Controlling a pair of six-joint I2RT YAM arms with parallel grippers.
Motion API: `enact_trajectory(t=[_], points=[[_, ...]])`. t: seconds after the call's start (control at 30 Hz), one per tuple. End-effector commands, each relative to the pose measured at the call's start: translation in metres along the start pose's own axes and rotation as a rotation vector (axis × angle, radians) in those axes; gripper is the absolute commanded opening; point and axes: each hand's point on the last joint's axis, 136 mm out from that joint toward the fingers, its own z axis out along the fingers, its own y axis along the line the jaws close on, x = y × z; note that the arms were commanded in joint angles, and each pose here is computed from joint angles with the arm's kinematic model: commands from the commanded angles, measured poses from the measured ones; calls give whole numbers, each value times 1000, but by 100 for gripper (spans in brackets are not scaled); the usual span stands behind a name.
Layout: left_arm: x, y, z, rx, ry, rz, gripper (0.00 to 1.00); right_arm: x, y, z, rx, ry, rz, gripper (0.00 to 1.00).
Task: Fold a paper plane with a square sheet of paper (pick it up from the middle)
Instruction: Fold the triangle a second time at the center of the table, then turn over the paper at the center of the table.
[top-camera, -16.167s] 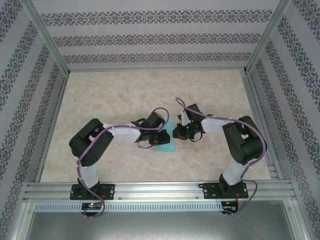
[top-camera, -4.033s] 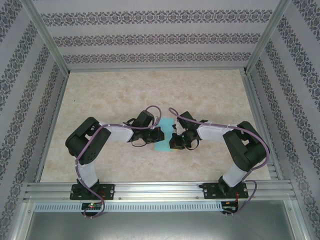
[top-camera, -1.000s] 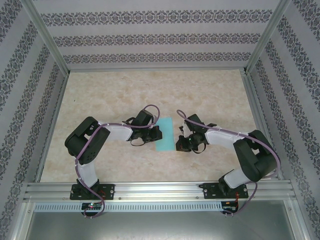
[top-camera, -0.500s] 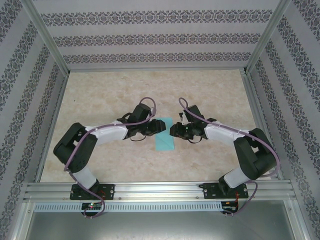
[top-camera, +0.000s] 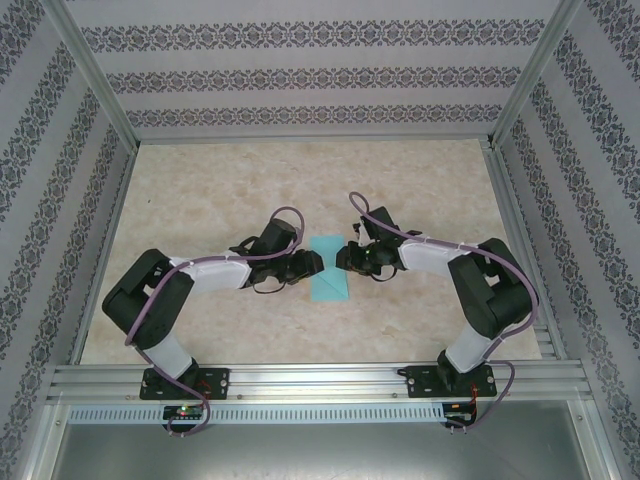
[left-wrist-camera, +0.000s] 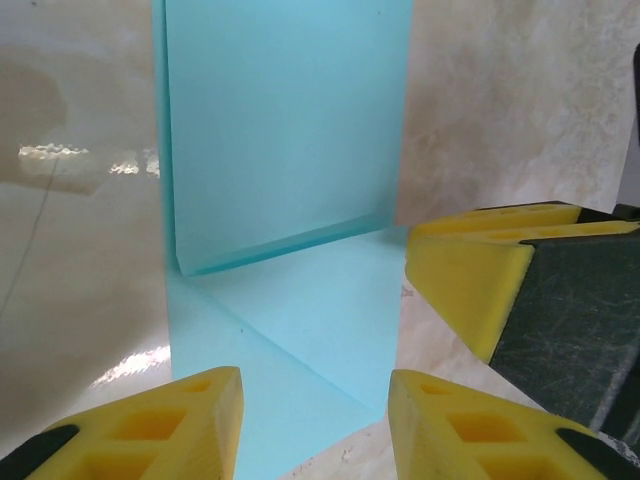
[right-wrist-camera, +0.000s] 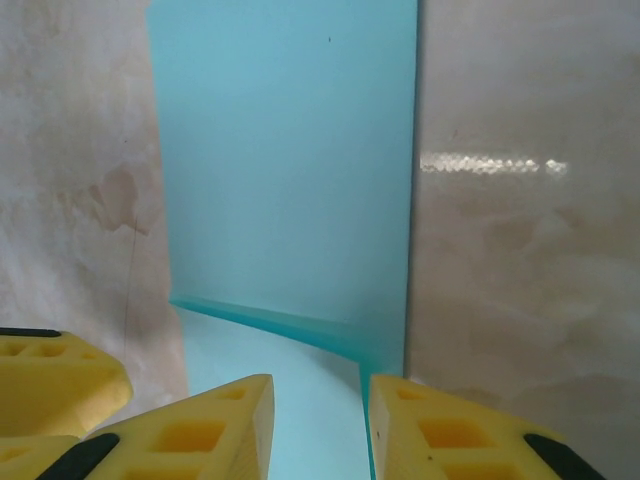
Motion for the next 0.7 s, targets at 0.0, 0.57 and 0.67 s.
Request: enact_trajectory(t=[0.0,0.57,0.67], points=[[-3,-6,8,26,6,-8,43,-9,7,2,-30,-6,-27,31],[-2,-6,17,34,29,-13,43,-8,-1,4,-9,-1,-21,13],[-2,-6,18,36,29,-14,42,-8,-4,3,1,-7,-15,11]])
